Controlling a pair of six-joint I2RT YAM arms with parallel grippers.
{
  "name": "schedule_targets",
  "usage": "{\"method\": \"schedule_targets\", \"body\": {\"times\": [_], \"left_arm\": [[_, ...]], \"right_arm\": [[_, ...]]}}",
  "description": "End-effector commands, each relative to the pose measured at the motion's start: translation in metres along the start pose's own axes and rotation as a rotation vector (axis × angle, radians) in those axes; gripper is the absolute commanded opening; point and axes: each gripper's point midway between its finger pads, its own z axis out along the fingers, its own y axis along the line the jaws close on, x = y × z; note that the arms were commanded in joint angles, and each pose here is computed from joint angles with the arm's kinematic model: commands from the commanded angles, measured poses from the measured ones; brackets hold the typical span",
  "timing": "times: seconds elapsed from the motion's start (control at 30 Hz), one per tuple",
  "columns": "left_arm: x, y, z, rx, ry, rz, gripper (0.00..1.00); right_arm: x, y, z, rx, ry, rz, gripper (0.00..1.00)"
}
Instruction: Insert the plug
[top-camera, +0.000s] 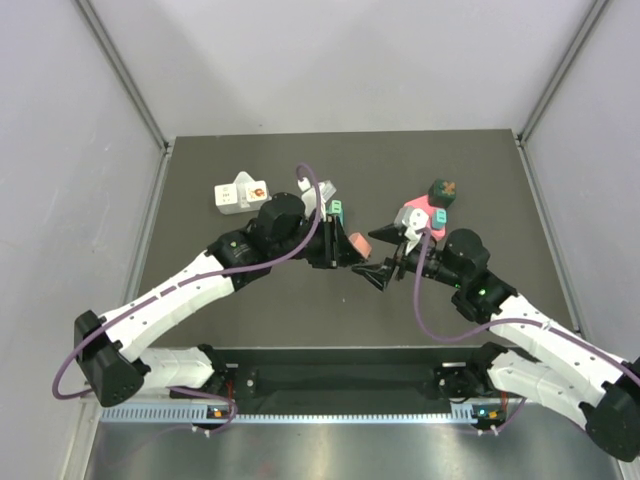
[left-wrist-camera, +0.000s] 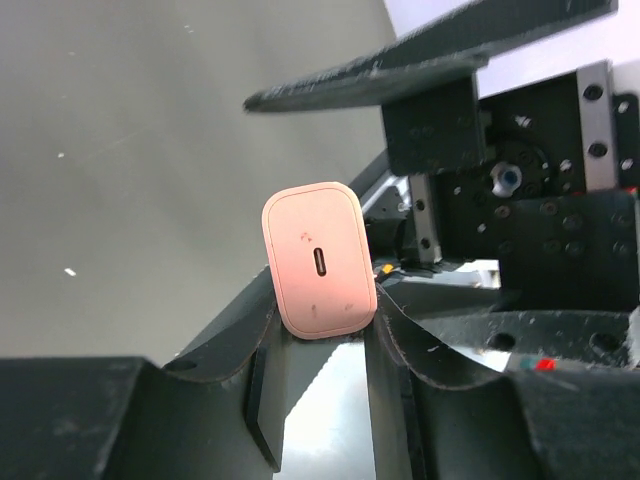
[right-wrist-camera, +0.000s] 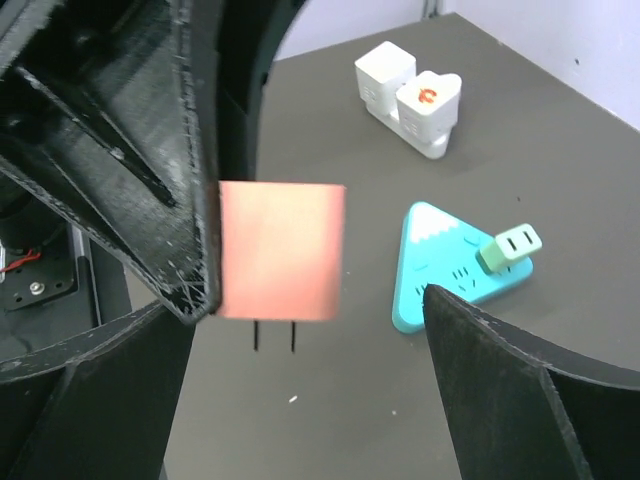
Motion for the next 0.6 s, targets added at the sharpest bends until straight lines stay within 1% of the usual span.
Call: {"method": "schedule_targets", "body": {"times": [0.0, 0.1, 0.17, 0.2, 0.27, 0.3, 0.33, 0.37, 0.4, 0.47, 0.5, 0.53, 0.57], "left_arm": [[-0.009, -0.019, 0.0, 0.084, -0.025, -0.01, 0.0], [-0.008, -0.018, 0.001, 0.082, -0.019, -0.012, 0.0], [-0.007, -0.016, 0.002, 0.076, -0.015, -0.011, 0.0], [-0.007, -0.017, 0.002, 0.078, -0.017, -0.01, 0.0], [-0.006, -0.017, 0.003, 0.08, -0.013, -0.012, 0.0], [-0.005, -0.016, 0.004, 0.078, -0.009, -0.013, 0.0], [-0.005, -0.016, 0.004, 0.079, -0.007, -0.013, 0.02], [-0.004, -0.015, 0.005, 0.08, -0.001, -0.017, 0.07], [-0.006, -0.017, 0.004, 0.084, -0.003, -0.015, 0.23], [-0.006, -0.015, 0.002, 0.072, 0.001, -0.015, 0.39], [-0.009, -0.017, 0.001, 0.072, -0.005, -0.009, 0.45], [-0.009, -0.013, 0.0, 0.057, 0.003, -0.006, 0.5], [-0.01, -0.012, 0.0, 0.05, 0.004, -0.005, 0.51]], "right_arm": [[-0.049, 0.012, 0.007, -0.048, -0.138, -0.103, 0.9], [-0.053, 0.016, 0.007, -0.061, -0.178, -0.107, 0.88], [-0.051, 0.017, 0.008, -0.061, -0.182, -0.104, 0.84], [-0.051, 0.018, 0.008, -0.064, -0.182, -0.103, 0.74], [-0.05, 0.021, 0.009, -0.083, -0.187, -0.107, 0.6], [-0.05, 0.023, 0.009, -0.093, -0.187, -0.108, 0.42], [-0.049, 0.023, 0.01, -0.098, -0.188, -0.108, 0.33], [-0.048, 0.025, 0.01, -0.109, -0.185, -0.107, 0.26], [-0.045, 0.026, 0.01, -0.116, -0.176, -0.11, 0.16], [-0.038, 0.028, 0.01, -0.129, -0.141, -0.112, 0.07], [-0.034, 0.028, 0.011, -0.136, -0.126, -0.122, 0.02], [-0.029, 0.029, 0.011, -0.14, -0.107, -0.118, 0.0], [-0.029, 0.029, 0.011, -0.143, -0.104, -0.119, 0.0]]}}
